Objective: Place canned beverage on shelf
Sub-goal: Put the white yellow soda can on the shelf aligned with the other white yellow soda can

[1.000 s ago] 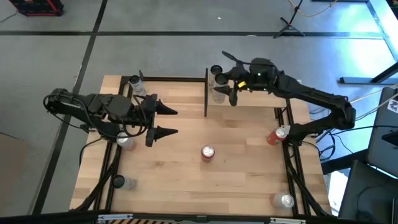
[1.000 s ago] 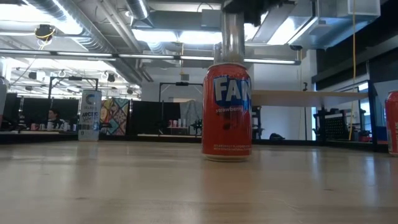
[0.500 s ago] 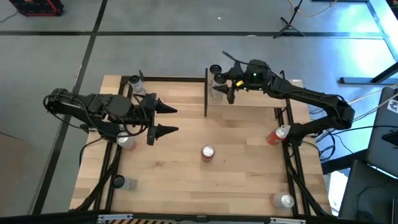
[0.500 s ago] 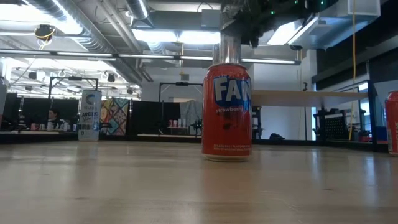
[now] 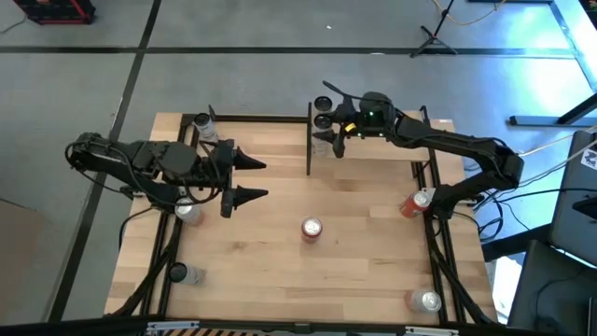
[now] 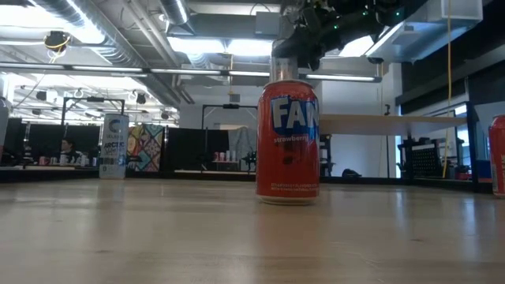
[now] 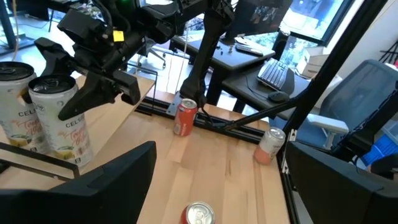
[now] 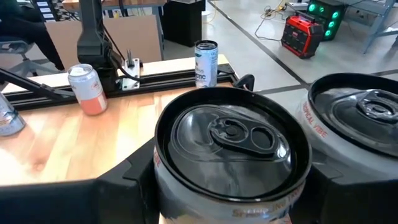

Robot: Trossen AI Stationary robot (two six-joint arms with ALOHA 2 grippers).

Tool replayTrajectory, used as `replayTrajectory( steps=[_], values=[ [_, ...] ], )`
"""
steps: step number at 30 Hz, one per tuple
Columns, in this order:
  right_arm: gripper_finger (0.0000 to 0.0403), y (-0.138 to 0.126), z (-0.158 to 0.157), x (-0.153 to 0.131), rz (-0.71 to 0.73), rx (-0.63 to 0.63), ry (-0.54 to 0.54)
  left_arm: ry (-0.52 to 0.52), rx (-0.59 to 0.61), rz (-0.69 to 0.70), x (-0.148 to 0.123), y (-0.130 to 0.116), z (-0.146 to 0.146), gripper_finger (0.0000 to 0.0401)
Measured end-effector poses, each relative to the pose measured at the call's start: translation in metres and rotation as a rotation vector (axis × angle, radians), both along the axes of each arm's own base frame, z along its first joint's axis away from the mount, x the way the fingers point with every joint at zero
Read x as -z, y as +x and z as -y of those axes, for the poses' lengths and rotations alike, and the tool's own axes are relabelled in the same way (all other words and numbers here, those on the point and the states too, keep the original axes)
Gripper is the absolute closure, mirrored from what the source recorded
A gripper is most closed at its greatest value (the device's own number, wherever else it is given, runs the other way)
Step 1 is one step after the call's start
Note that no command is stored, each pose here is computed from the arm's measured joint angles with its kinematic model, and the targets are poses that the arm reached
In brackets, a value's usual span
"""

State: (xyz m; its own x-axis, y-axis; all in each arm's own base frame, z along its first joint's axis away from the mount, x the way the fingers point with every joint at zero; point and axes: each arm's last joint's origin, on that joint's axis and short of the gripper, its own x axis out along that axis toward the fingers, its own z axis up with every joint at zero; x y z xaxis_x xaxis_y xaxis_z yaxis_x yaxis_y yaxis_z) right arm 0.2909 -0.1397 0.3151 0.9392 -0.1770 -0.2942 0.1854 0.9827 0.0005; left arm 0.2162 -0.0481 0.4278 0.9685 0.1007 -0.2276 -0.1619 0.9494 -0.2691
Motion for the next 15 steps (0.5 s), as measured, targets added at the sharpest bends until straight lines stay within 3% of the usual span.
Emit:
replayTrajectory(
  steps=[4, 11, 15],
  values=[
    [0.017, 0.0004, 0.0004, 0.0004, -0.003, 0.01, -0.004, -0.001, 0.004, 0.0, 0.0, 0.0, 0.0001, 0.0051],
    [0.0097, 0.0003, 0.0006, 0.0011, -0.008, 0.017, -0.001, -0.002, 0.01, -0.001, 0.0001, 0.0, 0.0003, 0.0051],
    [0.0077, -0.0005, -0.0001, 0.0002, -0.007, 0.018, 0.005, -0.002, 0.011, -0.001, 0.0001, 0.0, 0.0003, 0.0051]
  ],
)
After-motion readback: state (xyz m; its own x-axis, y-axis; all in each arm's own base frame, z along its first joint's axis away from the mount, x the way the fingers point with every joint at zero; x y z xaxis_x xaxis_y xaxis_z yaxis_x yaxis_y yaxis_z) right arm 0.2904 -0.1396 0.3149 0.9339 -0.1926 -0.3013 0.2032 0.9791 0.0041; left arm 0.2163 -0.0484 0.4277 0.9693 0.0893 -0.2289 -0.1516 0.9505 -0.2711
